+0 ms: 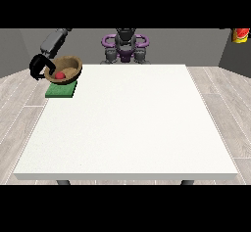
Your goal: Pick the cup and pour the ball into the bowl, then pick the bowl and place it on the pad
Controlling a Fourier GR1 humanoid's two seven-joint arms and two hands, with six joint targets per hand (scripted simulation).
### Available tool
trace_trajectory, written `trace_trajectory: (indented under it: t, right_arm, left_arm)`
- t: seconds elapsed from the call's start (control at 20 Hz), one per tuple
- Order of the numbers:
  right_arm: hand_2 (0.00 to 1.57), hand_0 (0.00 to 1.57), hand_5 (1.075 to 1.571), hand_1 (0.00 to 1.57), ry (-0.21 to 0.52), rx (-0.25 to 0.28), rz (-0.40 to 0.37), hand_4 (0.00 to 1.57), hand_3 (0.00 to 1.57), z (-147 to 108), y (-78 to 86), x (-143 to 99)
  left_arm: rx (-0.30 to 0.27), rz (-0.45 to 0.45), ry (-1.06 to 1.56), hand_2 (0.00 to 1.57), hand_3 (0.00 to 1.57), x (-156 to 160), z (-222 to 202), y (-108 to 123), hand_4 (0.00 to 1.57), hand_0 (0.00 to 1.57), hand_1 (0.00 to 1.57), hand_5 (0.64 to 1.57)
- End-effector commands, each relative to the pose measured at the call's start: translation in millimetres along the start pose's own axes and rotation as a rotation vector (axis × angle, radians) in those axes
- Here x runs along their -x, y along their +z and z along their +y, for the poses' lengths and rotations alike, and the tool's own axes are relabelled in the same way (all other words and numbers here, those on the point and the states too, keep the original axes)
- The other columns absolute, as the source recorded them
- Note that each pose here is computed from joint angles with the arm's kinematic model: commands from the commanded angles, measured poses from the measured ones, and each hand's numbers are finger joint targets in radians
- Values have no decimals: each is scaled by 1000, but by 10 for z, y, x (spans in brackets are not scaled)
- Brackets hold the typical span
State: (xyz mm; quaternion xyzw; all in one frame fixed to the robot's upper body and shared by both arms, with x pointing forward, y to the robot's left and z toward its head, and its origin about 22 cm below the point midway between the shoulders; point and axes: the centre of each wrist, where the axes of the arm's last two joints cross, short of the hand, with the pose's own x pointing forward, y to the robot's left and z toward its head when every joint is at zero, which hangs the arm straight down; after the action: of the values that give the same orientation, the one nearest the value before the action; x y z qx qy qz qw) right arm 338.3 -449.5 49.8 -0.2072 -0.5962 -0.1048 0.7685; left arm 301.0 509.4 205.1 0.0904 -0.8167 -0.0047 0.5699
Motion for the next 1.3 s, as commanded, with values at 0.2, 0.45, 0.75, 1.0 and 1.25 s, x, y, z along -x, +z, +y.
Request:
trace_trajectory:
  t: [0.2, 0.45, 0.75, 1.0, 1.25]
  right_arm:
    - [1571, 1571, 1568, 1571, -113, 112, 33, 527, 1011, -409, -41, -125]
    - [1512, 1555, 1554, 1555, -70, 212, 16, 0, 932, -663, -10, -207]
    - [1413, 1463, 1532, 1463, -134, 193, -3, 0, 835, 28, -87, -129]
    - [1336, 1385, 1536, 1385, -138, 197, -82, 0, 721, -78, -112, -262]
    - [412, 194, 1454, 194, -23, 148, -34, 0, 787, -197, -113, -320]
  left_arm:
    - [15, -63, -3, 0, 0, -197, -51, -61, 1190, 0, 0, 1562]
    - [33, -50, 6, 0, 0, -160, -161, -58, 1195, 0, 0, 1560]
    - [-3, -45, -25, 0, 0, -14, 78, 49, 1185, 0, 0, 1563]
    - [3, -75, -5, 0, 0, -21, 89, 48, 1191, 0, 0, 1564]
    - [2, -92, -37, 0, 0, -155, 173, 57, 1194, 0, 0, 1569]
